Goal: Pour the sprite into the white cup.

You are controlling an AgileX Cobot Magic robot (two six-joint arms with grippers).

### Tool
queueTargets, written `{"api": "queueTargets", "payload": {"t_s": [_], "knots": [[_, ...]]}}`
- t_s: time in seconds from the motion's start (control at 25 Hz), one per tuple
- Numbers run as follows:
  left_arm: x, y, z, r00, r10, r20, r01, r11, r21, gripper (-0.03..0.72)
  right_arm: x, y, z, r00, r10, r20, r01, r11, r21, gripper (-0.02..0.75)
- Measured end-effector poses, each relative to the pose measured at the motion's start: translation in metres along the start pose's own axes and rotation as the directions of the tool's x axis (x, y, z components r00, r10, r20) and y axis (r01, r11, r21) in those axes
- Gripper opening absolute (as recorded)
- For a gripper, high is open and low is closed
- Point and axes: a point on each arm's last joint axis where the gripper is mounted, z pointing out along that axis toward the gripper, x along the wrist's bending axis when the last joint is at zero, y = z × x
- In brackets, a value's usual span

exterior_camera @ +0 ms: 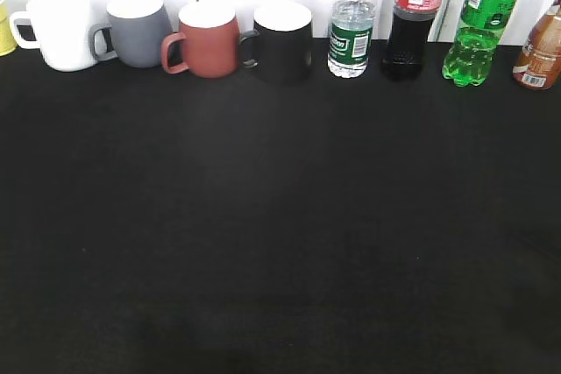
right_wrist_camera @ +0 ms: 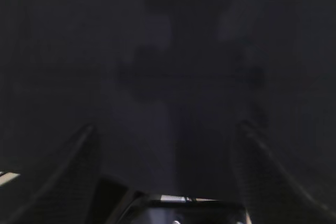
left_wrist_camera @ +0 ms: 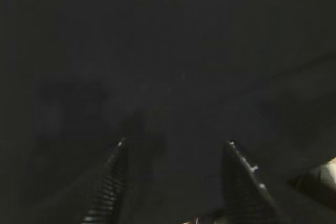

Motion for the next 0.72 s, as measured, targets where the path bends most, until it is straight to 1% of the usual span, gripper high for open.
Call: {"api": "queueTargets", "payload": {"t_s": [0.04,0.12,0.16,0.24,0.28,0.4,0.48,0.6,0.72], "knots": [[0.002,-0.014,-0.01,1.0,-0.011,0.023,0.012,0.999,-0.051,0.433,-0.002,-0.009,-0.011,1.0,0.002,0.007,-0.002,0.998,-0.055,0.568],[0.004,-0.039,-0.017,0.998,-0.024,0.052,0.029,0.994,-0.106,0.435,-0.004,-0.027,-0.032,1.0,-0.002,0.003,0.002,0.982,-0.187,0.567],[0.006,-0.05,-0.016,0.998,-0.023,0.052,0.029,0.992,-0.12,0.435,-0.007,-0.036,-0.038,1.0,-0.009,0.026,0.015,0.971,-0.239,0.566],[0.01,-0.065,-0.006,1.0,-0.014,0.017,0.016,0.994,-0.111,0.435,-0.017,-0.052,-0.043,0.994,-0.016,0.106,0.049,0.95,-0.309,0.566],[0.01,-0.072,0.002,1.0,-0.01,0.013,0.011,0.994,-0.109,0.435,-0.02,-0.06,-0.037,0.992,-0.017,0.129,0.056,0.949,-0.309,0.566],[0.007,-0.074,0.021,1.0,0.001,0.023,0.002,0.988,-0.156,0.435,-0.025,-0.073,-0.011,0.988,-0.044,0.147,0.086,0.952,-0.293,0.566],[0.007,-0.073,0.022,1.0,0.003,0.022,0.001,0.986,-0.164,0.435,-0.024,-0.069,-0.005,0.984,-0.089,0.152,0.136,0.932,-0.337,0.564],[0.007,-0.073,0.022,1.0,0.002,0.027,0.002,0.986,-0.164,0.435,-0.021,-0.069,-0.001,0.979,-0.155,0.129,0.191,0.919,-0.345,0.554],[0.002,-0.074,0.022,0.997,0.032,0.073,-0.02,0.987,-0.16,0.448,-0.019,-0.069,-0.001,0.977,-0.178,0.114,0.207,0.916,-0.343,0.554]]}}
